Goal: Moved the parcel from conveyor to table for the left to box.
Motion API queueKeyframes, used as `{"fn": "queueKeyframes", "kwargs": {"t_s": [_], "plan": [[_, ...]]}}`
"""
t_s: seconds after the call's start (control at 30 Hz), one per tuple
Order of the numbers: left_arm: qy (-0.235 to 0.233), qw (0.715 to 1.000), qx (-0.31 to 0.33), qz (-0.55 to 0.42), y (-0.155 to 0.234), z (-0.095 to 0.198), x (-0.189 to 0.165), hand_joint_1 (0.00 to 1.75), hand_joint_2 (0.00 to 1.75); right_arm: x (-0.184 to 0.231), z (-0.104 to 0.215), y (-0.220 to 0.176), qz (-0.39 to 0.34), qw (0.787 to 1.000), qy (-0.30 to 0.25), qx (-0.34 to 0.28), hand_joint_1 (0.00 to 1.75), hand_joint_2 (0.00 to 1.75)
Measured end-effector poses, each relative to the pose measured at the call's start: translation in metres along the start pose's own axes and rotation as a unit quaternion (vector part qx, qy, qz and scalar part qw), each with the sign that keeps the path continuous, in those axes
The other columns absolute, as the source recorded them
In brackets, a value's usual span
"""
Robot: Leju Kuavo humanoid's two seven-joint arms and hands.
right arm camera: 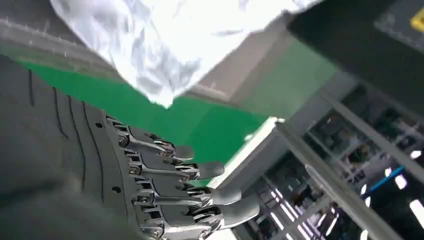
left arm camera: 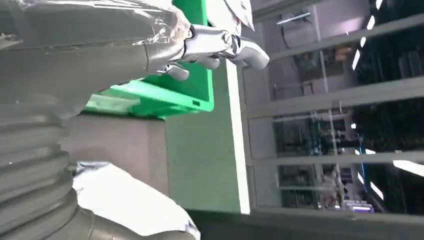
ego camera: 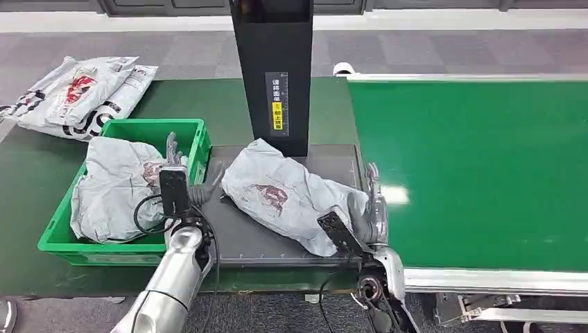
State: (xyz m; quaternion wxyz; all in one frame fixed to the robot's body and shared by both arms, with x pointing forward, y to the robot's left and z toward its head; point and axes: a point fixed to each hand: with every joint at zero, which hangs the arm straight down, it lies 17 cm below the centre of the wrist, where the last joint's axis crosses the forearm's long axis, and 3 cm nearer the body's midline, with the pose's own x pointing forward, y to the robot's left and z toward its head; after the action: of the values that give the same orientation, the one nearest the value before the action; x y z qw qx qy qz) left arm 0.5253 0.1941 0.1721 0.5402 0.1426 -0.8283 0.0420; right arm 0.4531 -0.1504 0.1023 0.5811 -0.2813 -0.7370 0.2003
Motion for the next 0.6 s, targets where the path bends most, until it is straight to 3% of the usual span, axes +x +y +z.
{"fn": "queueKeyframes", "kwargs": {"t_s": [0.13, 0.2, 0.3, 0.43, 0.53, 0.6], "plan": [[-0.003, 1.000, -0.007, -0.001, -0.004, 0.001, 0.002, 0.00, 1.75, 0.004, -0.002, -0.013, -0.010, 1.000, -0.006, -0.021, 0.00, 0.00], [-0.008, 0.999, -0.040, 0.000, -0.021, 0.005, 0.004, 0.00, 1.75, 0.008, -0.001, -0.026, -0.040, 0.998, -0.021, -0.050, 0.00, 0.00], [-0.018, 0.984, -0.178, -0.014, -0.088, 0.030, 0.005, 0.00, 1.75, 0.014, -0.008, -0.052, -0.117, 0.988, -0.041, -0.097, 0.00, 0.00], [0.002, 0.928, -0.368, -0.057, -0.167, 0.099, -0.011, 0.00, 1.75, 0.016, -0.021, -0.074, -0.180, 0.975, -0.050, -0.121, 0.00, 0.00], [0.028, 0.890, -0.446, -0.091, -0.190, 0.141, -0.030, 0.00, 1.75, 0.015, -0.024, -0.080, -0.195, 0.971, -0.057, -0.126, 0.00, 0.00], [0.034, 0.879, -0.465, -0.101, -0.193, 0.153, -0.036, 0.00, 1.75, 0.015, -0.025, -0.083, -0.198, 0.970, -0.059, -0.129, 0.00, 0.00]]}}
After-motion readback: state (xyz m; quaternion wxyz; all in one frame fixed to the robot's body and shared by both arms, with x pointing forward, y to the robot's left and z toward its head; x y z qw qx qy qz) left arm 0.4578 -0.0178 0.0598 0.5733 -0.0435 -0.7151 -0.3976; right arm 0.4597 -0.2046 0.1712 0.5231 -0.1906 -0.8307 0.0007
